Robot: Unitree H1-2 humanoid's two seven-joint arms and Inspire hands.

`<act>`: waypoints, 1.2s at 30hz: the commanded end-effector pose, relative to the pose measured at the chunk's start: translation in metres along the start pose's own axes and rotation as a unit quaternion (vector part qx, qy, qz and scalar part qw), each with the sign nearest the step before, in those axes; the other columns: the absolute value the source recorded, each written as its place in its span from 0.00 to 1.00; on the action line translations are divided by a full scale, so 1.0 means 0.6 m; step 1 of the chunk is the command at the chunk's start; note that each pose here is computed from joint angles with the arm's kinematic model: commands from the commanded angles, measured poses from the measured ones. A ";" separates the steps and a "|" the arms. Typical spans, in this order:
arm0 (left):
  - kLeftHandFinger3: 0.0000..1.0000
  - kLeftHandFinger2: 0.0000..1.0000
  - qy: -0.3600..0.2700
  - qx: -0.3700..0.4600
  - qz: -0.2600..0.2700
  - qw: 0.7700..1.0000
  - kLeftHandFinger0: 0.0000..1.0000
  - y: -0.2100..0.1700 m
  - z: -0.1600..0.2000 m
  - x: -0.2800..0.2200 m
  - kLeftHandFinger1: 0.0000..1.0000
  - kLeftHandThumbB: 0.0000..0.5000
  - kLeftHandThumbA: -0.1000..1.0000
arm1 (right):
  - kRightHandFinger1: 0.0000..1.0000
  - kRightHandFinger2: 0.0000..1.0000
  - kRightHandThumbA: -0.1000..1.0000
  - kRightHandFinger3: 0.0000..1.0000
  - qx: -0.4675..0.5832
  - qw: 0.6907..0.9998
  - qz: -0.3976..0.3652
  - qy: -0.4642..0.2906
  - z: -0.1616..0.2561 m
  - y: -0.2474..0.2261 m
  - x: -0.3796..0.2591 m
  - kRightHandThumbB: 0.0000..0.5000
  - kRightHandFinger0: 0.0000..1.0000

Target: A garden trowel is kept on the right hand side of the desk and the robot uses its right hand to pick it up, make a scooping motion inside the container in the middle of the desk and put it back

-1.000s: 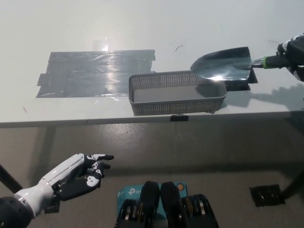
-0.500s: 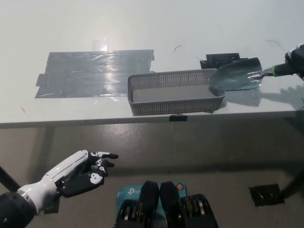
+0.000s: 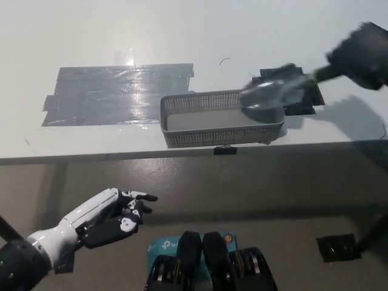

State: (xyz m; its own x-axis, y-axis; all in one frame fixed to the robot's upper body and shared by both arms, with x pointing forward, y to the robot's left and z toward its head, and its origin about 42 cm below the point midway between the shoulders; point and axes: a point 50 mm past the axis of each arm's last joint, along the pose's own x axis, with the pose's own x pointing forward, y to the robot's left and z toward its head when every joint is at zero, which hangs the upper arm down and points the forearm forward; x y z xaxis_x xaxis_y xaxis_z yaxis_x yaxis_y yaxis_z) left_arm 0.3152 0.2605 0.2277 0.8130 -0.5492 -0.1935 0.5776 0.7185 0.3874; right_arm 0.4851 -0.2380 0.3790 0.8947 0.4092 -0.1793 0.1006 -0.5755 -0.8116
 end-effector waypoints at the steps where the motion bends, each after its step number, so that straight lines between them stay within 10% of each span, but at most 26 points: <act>1: 1.00 0.84 -0.006 0.020 -0.001 1.000 0.72 0.020 0.022 0.004 0.80 0.51 1.00 | 0.02 0.42 0.06 0.01 -0.083 0.995 -0.049 0.008 -0.016 -0.076 -0.009 0.06 0.00; 5: 1.00 0.84 -0.012 0.025 -0.003 1.000 0.74 0.025 0.032 0.008 0.80 0.47 1.00 | 0.04 0.42 0.12 0.15 -0.106 0.994 -0.039 -0.007 -0.007 -0.055 -0.011 0.00 0.00; 12: 1.00 0.83 -0.011 0.035 -0.004 0.999 0.72 0.029 0.034 0.015 0.78 0.53 1.00 | 0.01 0.36 0.11 0.00 -0.080 0.997 -0.017 -0.011 0.017 0.006 -0.011 0.05 0.00; 14: 1.00 0.83 -0.011 0.036 -0.006 0.999 0.72 0.030 0.034 0.017 0.78 0.54 1.00 | 0.03 0.39 0.18 0.09 -0.074 0.997 -0.005 -0.016 0.030 0.019 -0.010 0.00 0.00; 16: 1.00 0.83 -0.010 0.037 -0.005 0.999 0.71 0.030 0.034 0.018 0.78 0.59 1.00 | 0.06 0.44 0.16 0.48 -0.065 0.998 -0.001 -0.026 0.047 0.029 -0.009 0.00 0.00; 17: 1.00 0.82 -0.010 0.038 -0.006 0.999 0.70 0.029 0.034 0.020 0.77 0.59 1.00 | 0.06 0.43 0.15 0.52 -0.061 0.998 -0.005 -0.028 0.057 0.038 -0.012 0.00 0.00; 20: 1.00 0.81 -0.010 0.038 -0.011 0.999 0.68 0.025 0.034 0.024 0.76 0.59 1.00 | 0.07 0.44 0.17 0.22 -0.055 0.998 0.005 -0.031 0.076 0.053 -0.009 0.00 0.00; 23: 0.99 0.79 -0.012 0.039 -0.014 0.999 0.68 0.022 0.036 0.026 0.75 0.57 1.00 | 0.11 0.47 0.09 0.28 -0.027 0.999 0.004 -0.034 0.089 0.065 -0.003 0.00 0.00; 24: 0.99 0.79 -0.011 0.040 -0.014 0.999 0.67 0.023 0.036 0.027 0.74 0.58 1.00 | 0.09 0.43 0.03 0.69 -0.018 0.999 -0.009 -0.039 0.102 0.067 0.006 0.00 0.00; 31: 1.00 0.79 -0.011 0.043 -0.020 0.999 0.67 0.017 0.036 0.033 0.74 0.56 1.00 | 0.01 0.37 0.00 0.12 0.005 0.998 -0.025 -0.059 0.138 0.043 0.034 0.02 0.00; 32: 1.00 0.79 -0.013 0.042 -0.023 0.999 0.67 0.017 0.038 0.035 0.74 0.53 1.00 | 0.08 0.47 0.00 0.26 0.000 0.998 -0.028 -0.057 0.140 0.038 0.036 0.06 0.00; 36: 0.99 0.78 -0.015 0.042 -0.024 0.999 0.67 0.015 0.040 0.038 0.73 0.55 1.00 | 0.04 0.44 0.00 0.18 -0.014 0.997 -0.056 -0.059 0.145 0.014 0.053 0.01 0.00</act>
State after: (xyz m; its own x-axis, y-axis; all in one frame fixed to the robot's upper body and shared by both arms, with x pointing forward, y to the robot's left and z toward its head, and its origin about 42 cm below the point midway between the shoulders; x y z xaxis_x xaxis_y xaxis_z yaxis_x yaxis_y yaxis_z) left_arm 0.3315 0.2445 0.2355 0.7852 -0.5876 -0.1952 0.6085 0.6738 0.4193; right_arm 0.4723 -0.1855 0.2956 0.8439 0.4899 -0.2188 0.1069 -0.5531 -0.8262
